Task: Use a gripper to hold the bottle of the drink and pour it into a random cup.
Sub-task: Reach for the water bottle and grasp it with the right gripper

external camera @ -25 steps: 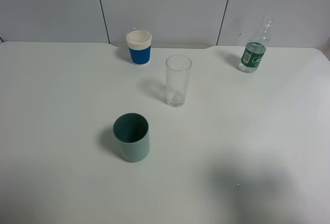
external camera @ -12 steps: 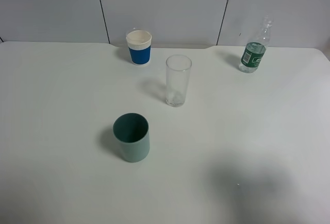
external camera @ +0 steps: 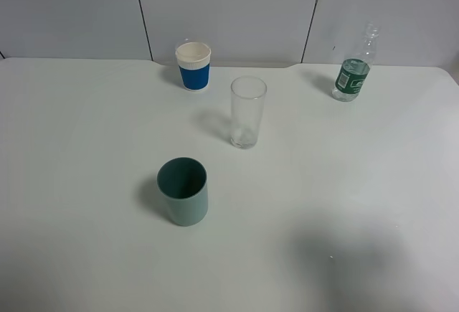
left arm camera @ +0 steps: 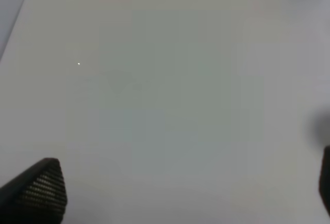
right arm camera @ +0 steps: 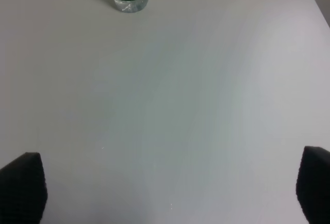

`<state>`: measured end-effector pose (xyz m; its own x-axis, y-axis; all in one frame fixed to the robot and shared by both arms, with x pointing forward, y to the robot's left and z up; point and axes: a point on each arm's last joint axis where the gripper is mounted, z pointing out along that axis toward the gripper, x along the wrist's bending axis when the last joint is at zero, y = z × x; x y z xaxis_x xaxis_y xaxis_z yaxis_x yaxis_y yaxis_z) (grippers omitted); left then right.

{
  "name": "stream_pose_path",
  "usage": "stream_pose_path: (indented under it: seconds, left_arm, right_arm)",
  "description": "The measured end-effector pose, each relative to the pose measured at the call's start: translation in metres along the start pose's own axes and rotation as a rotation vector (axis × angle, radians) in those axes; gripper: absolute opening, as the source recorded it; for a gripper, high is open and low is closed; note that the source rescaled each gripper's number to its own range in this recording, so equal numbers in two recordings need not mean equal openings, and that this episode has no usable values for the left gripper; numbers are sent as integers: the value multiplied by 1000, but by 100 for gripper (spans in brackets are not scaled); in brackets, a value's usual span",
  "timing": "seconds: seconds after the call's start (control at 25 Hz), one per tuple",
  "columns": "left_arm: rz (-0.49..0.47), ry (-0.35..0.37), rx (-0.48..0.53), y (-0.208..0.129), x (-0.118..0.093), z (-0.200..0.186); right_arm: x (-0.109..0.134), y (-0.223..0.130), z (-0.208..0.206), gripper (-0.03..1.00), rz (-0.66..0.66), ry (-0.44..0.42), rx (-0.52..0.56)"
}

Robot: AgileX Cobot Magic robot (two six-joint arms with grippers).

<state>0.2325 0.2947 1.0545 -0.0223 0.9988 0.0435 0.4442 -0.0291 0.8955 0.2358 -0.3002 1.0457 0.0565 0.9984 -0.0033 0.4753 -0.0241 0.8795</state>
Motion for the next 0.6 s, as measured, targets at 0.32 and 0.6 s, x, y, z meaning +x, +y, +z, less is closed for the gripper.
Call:
stream_pose_path:
  seconds: [0.32,0.6]
  left_arm:
    - [0,0,0,0,0,0]
    - [0,0,0,0,0,0]
  right_arm:
    - [0,3,5,100,-1,0,42]
    - [1,13,29,97,-17,18,214]
